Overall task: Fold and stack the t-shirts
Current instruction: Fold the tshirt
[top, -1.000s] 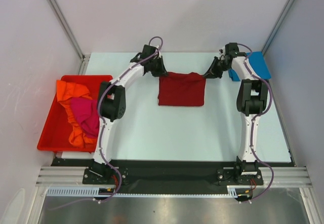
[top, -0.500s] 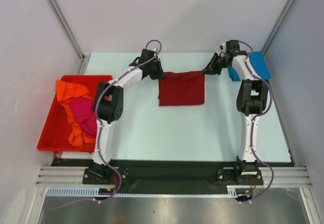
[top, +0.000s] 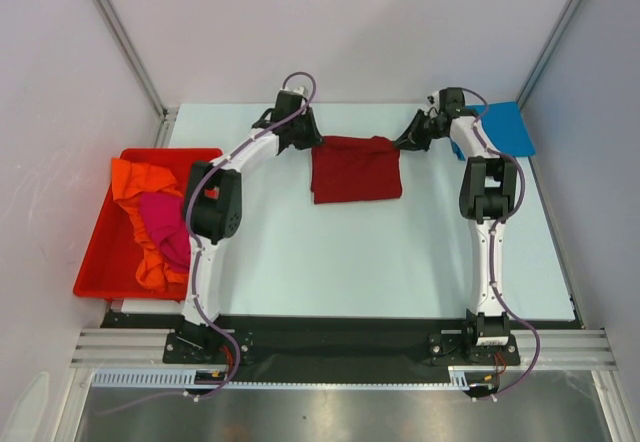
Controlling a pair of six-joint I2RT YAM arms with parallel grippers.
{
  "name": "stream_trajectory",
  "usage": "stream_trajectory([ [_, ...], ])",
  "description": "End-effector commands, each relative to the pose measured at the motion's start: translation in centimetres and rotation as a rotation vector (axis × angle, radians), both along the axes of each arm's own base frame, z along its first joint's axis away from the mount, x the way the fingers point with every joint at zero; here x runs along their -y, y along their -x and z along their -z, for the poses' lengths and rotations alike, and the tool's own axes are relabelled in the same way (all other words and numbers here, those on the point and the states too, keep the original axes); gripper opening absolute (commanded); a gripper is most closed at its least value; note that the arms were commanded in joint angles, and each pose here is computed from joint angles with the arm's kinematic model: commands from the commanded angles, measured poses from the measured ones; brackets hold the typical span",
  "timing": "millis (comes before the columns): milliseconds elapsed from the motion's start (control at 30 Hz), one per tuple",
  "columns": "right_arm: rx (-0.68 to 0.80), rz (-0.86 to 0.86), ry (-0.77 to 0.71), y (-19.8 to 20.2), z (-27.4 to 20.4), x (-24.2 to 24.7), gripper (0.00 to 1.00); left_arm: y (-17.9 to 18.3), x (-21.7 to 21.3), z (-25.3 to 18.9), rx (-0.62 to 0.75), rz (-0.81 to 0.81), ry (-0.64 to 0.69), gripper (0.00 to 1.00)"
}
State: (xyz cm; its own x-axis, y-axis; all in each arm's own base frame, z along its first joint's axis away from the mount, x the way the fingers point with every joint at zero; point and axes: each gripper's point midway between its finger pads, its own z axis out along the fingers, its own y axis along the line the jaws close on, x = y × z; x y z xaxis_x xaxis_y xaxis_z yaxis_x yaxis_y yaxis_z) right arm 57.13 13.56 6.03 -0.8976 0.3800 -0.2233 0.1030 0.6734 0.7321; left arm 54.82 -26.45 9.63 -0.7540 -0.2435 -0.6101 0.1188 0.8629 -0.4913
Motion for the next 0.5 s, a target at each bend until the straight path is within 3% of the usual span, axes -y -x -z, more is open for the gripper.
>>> stream_trajectory([
  [0, 0.122, 0.008, -0.025, -2.8, -1.7, -0.3, 0.08, -2.9, -2.3, -1.7, 0.074, -0.107, 0.003, 0.05],
  [100, 0.17, 0.026, -0.033, -4.3, -2.1, -0.4, 0.2, -4.0, -2.7, -0.3, 0.056, -0.136, 0.011, 0.14],
  [133, 0.175, 0.04, -0.038, -4.7, -2.2, -0.3, 0.28, -4.2, -2.9, 0.4, 0.041, -0.142, 0.013, 0.17],
  [167, 0.208, 0.047, -0.041, -5.3, -3.3, -0.1, 0.29, -4.6, -3.2, 0.2, 0.049, -0.157, 0.005, 0.19],
  [233, 0.251, 0.087, -0.014, -6.2, -5.3, 0.5, 0.33, -5.6, -2.8, -1.4, 0.1, -0.148, 0.017, 0.35],
  [267, 0.263, 0.103, -0.018, -6.4, -6.1, 0.7, 0.39, -5.9, -2.9, -0.9, 0.107, -0.138, -0.006, 0.41],
  [300, 0.284, 0.108, -0.019, -6.6, -7.0, 0.8, 0.46, -7.3, -2.9, -3.7, 0.165, -0.143, -0.008, 0.49],
  [333, 0.287, 0.115, -0.017, -6.6, -7.6, 0.9, 0.57, -7.0, -3.7, -3.3, 0.136, -0.131, -0.06, 0.54],
  [367, 0.31, 0.115, -0.012, -6.5, -9.2, 0.9, 0.58, -7.7, -4.1, -5.3, 0.17, -0.145, -0.071, 0.58],
  [467, 0.306, 0.108, 0.011, -5.1, -11.5, 0.7, 0.59, -6.4, -4.7, -7.5, 0.19, -0.132, -0.084, 0.56],
])
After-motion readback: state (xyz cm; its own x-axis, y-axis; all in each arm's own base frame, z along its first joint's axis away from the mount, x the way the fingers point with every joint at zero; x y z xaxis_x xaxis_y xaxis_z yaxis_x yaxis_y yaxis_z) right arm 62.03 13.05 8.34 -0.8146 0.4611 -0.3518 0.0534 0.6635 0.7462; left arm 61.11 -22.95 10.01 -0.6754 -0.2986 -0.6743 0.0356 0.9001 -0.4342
